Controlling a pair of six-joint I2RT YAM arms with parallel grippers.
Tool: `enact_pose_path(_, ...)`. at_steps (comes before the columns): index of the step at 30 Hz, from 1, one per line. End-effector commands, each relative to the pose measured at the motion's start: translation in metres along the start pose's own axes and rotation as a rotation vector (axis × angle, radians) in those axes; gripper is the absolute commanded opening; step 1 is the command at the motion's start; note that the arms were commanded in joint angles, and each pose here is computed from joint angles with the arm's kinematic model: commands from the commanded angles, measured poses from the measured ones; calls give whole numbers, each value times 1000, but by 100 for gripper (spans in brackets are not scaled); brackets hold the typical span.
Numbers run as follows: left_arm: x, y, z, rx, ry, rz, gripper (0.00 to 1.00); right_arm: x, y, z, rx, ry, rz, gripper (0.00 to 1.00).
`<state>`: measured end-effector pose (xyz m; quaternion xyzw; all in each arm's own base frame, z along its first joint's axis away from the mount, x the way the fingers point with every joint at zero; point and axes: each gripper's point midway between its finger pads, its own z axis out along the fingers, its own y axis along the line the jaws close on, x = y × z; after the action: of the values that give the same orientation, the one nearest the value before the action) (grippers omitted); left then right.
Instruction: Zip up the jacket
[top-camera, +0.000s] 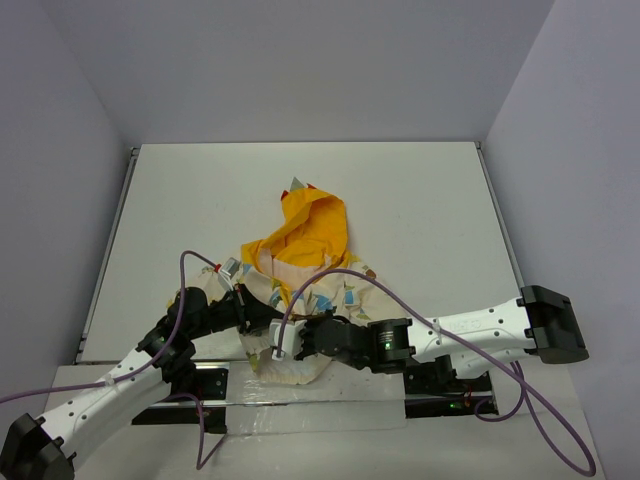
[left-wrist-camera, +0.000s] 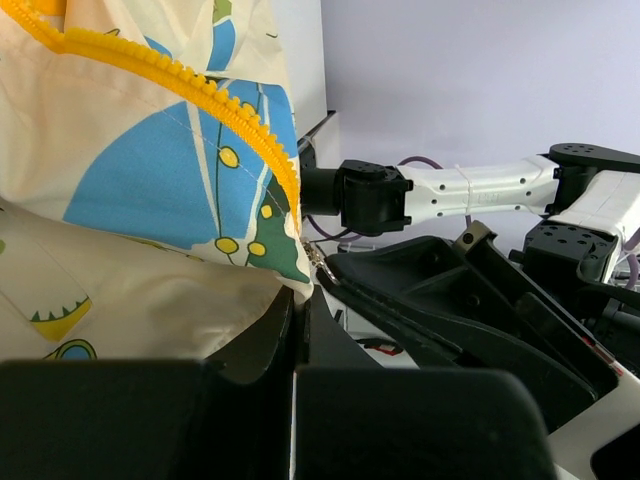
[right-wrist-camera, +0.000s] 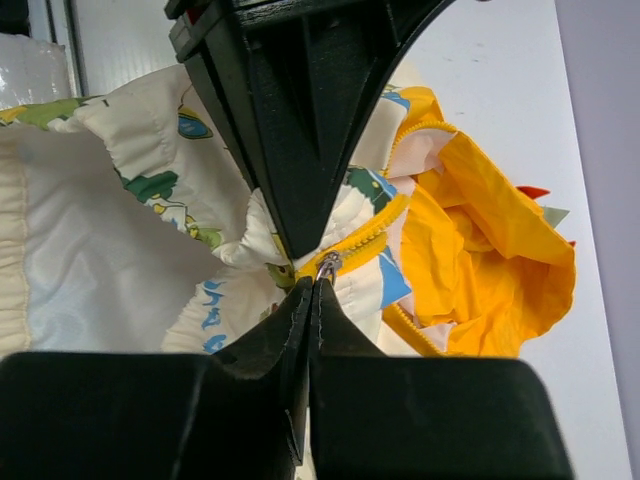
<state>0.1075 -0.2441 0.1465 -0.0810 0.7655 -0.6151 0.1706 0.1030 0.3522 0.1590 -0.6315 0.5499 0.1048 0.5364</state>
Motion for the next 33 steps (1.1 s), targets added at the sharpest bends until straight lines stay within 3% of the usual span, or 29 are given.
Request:
enact_pose_path(1, 0, -28, -2, 79, 18, 49, 0, -26, -18, -2, 69, -61, 55, 0)
enact_pose_path(13, 3, -29, -3, 86, 34, 54, 0, -24, -15, 6, 71, -33, 44, 0)
enact_pose_path(25, 3, -31, -3, 93, 38, 59, 0, -24, -16, 11, 84, -23, 44, 8)
enact_pose_path(28, 4, -30, -3, 93, 41, 58, 0, -26, -20, 10, 105, -33, 57, 1)
enact_pose_path(33, 6, -29, -4, 95, 51, 58, 0, -27, -25, 9, 131, -41, 74, 0)
